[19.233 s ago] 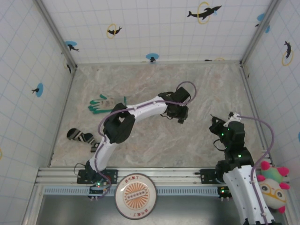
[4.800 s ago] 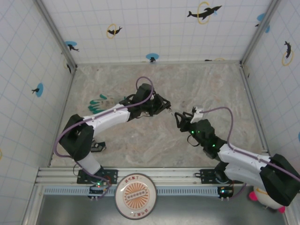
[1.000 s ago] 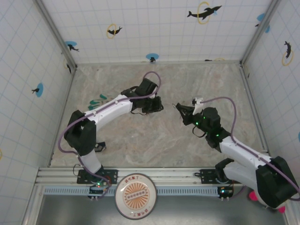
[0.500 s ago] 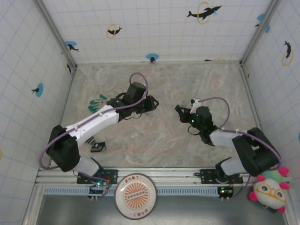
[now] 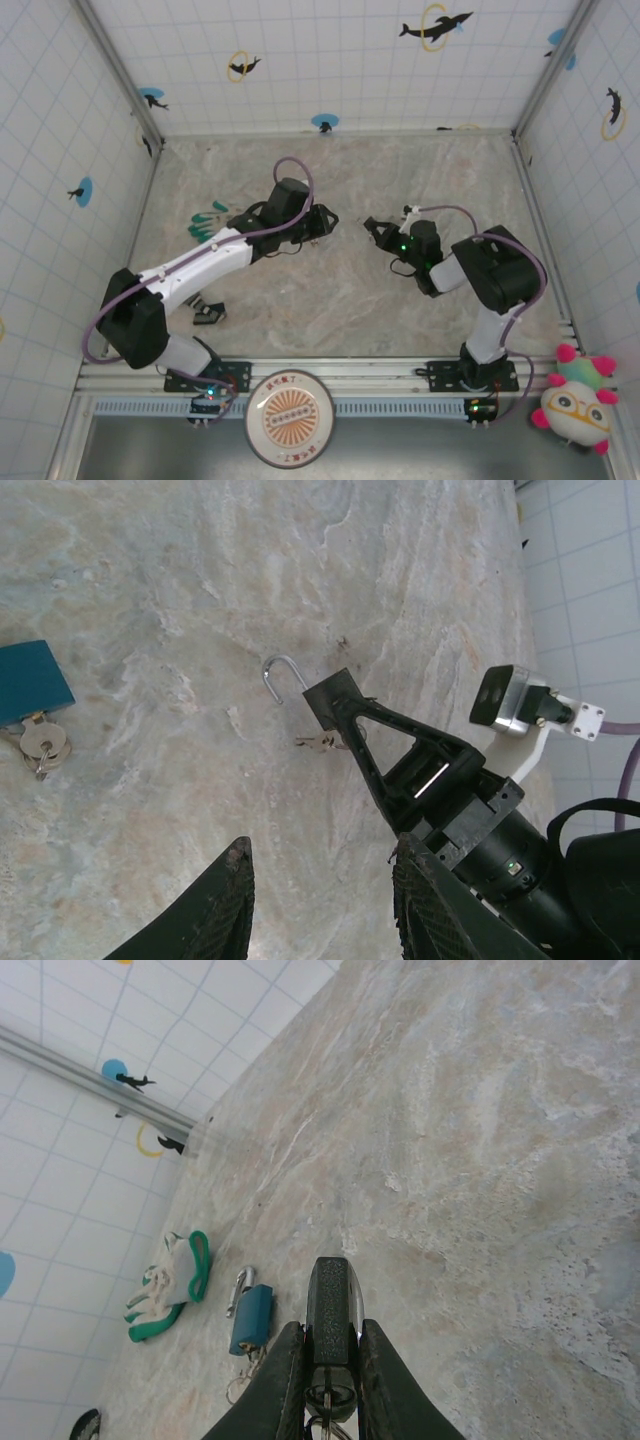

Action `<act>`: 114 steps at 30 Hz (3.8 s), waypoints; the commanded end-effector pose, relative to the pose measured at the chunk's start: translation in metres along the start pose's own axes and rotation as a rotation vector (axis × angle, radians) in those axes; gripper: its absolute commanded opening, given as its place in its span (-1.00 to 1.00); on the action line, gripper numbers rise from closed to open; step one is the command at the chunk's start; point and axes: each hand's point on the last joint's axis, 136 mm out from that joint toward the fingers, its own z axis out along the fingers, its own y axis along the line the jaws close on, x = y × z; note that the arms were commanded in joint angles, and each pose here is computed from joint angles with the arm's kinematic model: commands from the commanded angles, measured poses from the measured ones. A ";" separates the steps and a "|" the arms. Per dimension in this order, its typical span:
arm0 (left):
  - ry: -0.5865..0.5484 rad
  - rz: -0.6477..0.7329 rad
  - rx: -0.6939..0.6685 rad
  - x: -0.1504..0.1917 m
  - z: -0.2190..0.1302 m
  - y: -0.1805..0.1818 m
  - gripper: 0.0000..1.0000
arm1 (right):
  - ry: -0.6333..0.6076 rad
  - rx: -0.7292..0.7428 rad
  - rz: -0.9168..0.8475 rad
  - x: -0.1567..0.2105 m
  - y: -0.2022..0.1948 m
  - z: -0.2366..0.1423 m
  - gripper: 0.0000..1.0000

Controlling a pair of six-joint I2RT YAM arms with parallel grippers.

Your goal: Unlock with the key

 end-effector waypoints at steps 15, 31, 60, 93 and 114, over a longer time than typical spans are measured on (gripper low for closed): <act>-0.020 -0.026 0.027 -0.006 0.001 -0.001 -0.20 | -0.017 0.018 0.034 -0.008 -0.018 0.001 -1.00; -0.005 -0.039 0.024 -0.004 0.006 0.001 -0.20 | -0.011 0.078 0.055 -0.009 -0.043 -0.003 -0.91; -0.025 -0.051 -0.008 -0.005 0.005 0.010 -0.18 | -0.079 0.232 0.092 -0.034 -0.086 -0.043 -0.27; -0.392 0.177 -0.638 -0.102 -0.068 0.133 0.94 | -0.240 0.838 -0.390 -0.141 -0.029 -0.173 0.98; -0.820 0.350 -0.905 -0.139 -0.161 0.244 0.95 | -0.617 1.147 -0.627 -0.171 -0.065 -0.240 0.98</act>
